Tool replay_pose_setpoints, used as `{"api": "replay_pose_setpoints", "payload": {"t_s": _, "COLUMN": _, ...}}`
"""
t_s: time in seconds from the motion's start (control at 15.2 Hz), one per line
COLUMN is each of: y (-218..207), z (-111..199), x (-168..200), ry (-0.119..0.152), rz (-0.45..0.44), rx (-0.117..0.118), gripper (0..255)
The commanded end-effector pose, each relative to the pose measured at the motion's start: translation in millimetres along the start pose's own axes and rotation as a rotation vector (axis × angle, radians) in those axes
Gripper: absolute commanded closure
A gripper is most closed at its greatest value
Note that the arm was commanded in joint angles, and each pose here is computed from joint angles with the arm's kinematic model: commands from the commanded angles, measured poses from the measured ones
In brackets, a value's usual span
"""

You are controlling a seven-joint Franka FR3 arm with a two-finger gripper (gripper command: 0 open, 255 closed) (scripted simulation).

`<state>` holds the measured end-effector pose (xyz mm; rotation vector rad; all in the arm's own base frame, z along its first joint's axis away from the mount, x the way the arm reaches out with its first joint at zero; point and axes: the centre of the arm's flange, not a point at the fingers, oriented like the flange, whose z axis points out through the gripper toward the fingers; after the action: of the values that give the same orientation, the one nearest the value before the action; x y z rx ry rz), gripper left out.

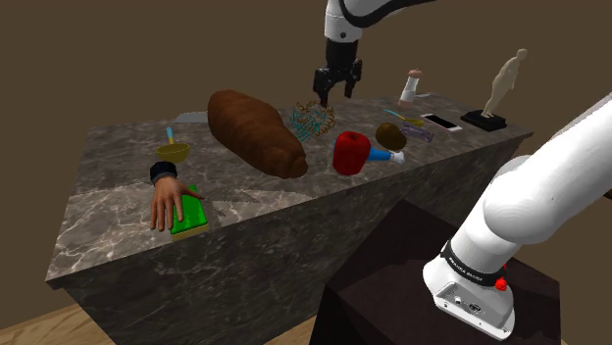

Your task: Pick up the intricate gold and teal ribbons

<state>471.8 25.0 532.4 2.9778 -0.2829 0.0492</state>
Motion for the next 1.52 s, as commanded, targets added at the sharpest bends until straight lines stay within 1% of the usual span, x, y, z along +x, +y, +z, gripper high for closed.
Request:
{"api": "replay_pose_setpoints", "payload": {"t_s": 0.0, "y": -8.0, "z": 10.9, "x": 23.3, "ry": 0.013, "rz": 0.037, "rx": -0.016, "gripper": 0}}
{"api": "replay_pose_setpoints", "payload": {"t_s": 0.66, "y": -32.2, "z": 56.2, "x": 137.0, "ry": 0.073, "rz": 0.207, "rx": -0.099, "gripper": 0}}
{"api": "replay_pose_setpoints", "payload": {"t_s": 1.12, "y": -37.6, "z": 92.7, "x": 135.3, "ry": 0.073, "rz": 0.207, "rx": -0.099, "gripper": 0}}
{"api": "replay_pose_setpoints", "payload": {"t_s": 1.25, "y": -38.1, "z": 95.7, "x": 135.1, "ry": 0.073, "rz": 0.207, "rx": -0.099, "gripper": 0}}
{"api": "replay_pose_setpoints", "payload": {"t_s": 1.32, "y": -38.0, "z": 96.2, "x": 135.8, "ry": 0.073, "rz": 0.207, "rx": -0.099, "gripper": 255}}
{"api": "replay_pose_setpoints", "payload": {"t_s": 1.45, "y": -38.2, "z": 96.2, "x": 136.0, "ry": 0.073, "rz": 0.207, "rx": -0.099, "gripper": 255}}
